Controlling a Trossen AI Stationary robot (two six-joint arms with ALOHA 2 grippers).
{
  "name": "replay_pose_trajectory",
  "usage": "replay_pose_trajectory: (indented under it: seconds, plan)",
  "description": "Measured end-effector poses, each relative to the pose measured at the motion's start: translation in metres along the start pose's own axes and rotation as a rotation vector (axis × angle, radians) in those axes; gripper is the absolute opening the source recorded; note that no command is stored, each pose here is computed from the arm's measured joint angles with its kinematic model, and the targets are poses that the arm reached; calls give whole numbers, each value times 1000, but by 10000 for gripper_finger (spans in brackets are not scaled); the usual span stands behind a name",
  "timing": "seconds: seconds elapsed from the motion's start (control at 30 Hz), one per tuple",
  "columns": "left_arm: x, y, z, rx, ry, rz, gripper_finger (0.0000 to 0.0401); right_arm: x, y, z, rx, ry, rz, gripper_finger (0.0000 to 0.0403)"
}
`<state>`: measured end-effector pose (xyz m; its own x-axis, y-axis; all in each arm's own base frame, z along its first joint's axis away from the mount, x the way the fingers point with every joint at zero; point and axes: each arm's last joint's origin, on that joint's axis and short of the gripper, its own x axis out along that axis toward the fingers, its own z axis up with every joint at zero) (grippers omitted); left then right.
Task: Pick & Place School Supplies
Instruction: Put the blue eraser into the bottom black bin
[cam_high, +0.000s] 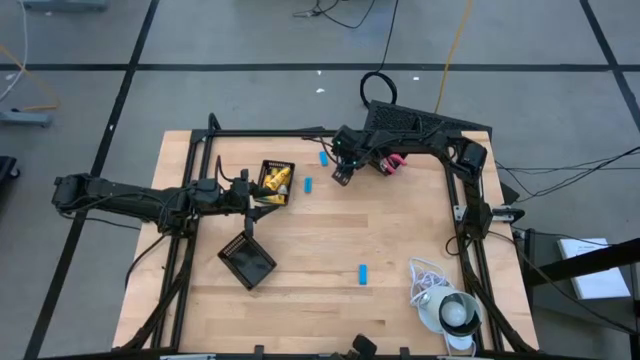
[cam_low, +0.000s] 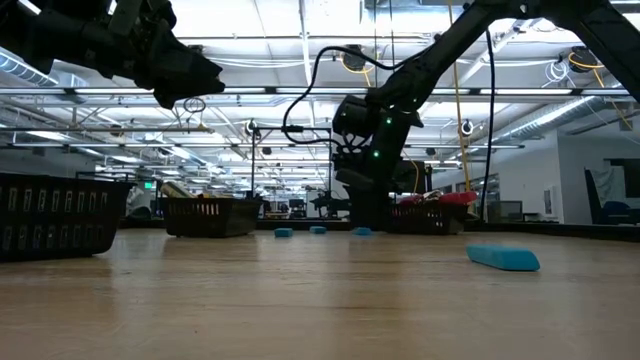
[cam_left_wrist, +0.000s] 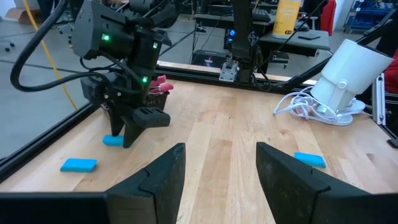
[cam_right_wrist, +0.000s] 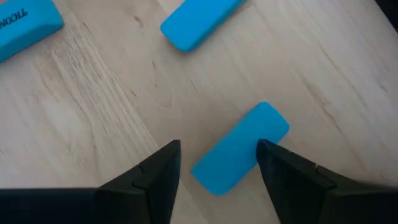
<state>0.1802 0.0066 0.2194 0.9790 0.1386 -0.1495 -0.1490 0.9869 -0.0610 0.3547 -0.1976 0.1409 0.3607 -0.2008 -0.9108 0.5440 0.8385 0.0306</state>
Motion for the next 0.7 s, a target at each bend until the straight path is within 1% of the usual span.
replay_pose_trajectory:
  seconds: [0.1,0.27,0.3,0.33,0.47,0.53,0.7]
  plan:
    - [0,0,0,0,-1,0,200,1,2,-2,-22,18,9,158]
    - [0,0,0,-1,-1,0,200,1,13,-4,-98,22,13,43]
    - [0,0,0,-2,-1,0,200,1,14,-4,-115,22,17,23]
    - [0,0,0,-2,-1,0,200,2,16,-4,-133,20,28,12]
    - [0,0,0,-7,-2,0,200,2,30,-8,-182,39,120,1]
    - [0,0,0,-7,-3,-1,200,-1,38,-8,-201,34,142,0]
    - [0,0,0,-7,-3,0,200,-7,64,-13,-266,28,127,0]
